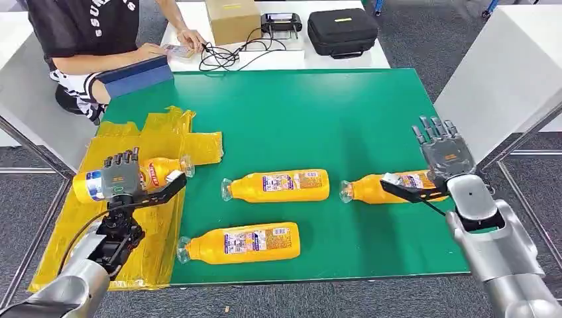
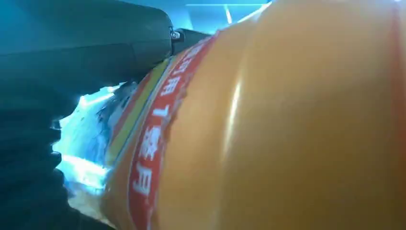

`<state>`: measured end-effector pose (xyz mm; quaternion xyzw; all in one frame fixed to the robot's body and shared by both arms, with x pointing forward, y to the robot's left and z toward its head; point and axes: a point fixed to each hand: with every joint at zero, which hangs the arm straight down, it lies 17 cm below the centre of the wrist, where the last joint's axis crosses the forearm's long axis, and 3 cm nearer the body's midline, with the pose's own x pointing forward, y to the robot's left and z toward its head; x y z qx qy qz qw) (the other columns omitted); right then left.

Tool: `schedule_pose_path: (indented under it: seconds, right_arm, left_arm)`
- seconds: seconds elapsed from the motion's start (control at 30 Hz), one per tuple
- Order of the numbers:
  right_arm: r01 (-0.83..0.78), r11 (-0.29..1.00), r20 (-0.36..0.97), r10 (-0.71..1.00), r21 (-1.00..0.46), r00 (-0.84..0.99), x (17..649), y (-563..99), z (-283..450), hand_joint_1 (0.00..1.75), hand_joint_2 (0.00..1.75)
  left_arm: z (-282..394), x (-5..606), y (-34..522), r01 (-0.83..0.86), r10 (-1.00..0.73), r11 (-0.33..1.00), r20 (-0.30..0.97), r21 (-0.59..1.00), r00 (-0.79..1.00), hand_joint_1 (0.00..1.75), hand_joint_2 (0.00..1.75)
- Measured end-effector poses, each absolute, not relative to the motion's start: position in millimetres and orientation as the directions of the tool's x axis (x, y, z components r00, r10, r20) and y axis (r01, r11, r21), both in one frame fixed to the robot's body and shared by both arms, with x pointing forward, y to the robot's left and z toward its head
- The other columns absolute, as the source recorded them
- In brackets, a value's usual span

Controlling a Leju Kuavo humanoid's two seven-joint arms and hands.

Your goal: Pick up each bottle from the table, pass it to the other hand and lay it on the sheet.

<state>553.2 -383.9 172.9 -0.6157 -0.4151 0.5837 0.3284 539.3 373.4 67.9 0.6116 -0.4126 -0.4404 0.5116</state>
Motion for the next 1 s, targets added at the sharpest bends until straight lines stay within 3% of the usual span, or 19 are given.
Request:
schedule_pose_path:
  seconds: [0.1, 0.23, 0.4, 0.43, 0.83, 1.0]
  right_arm:
    - [0.073, -0.398, -0.402, 0.914, -0.915, -0.056, 555, -398, 162, 0.00, 1.75]
    - [-0.076, -0.224, -0.216, 0.971, -0.972, -0.099, 546, -426, 135, 0.00, 1.75]
    - [-0.200, -0.118, -0.107, 0.992, -0.973, -0.068, 526, -466, 112, 0.00, 1.75]
    - [-0.214, -0.119, -0.109, 0.992, -0.970, -0.057, 522, -474, 109, 0.00, 1.75]
    - [-0.360, -0.043, -0.053, 0.998, -0.932, 0.017, 477, -513, 63, 0.00, 1.75]
    - [-0.278, -0.119, -0.116, 0.993, -0.953, -0.026, 482, -497, 63, 0.00, 1.75]
  left_arm:
    - [69, 540, 373, -0.069, -0.961, -0.091, -0.070, 0.993, 0.268, 0.00, 1.75]
    - [63, 546, 350, -0.085, -0.963, 0.197, 0.209, 0.977, 0.170, 0.00, 1.75]
    - [72, 549, 342, -0.142, -0.903, 0.377, 0.397, 0.915, 0.164, 0.00, 1.75]
    - [75, 549, 342, -0.151, -0.895, 0.394, 0.416, 0.907, 0.162, 0.00, 0.00]
    - [101, 559, 301, -0.171, -0.720, 0.683, 0.694, 0.710, 0.006, 0.00, 0.00]
    - [132, 558, 280, -0.193, -0.645, 0.759, 0.758, 0.622, -0.097, 0.00, 0.00]
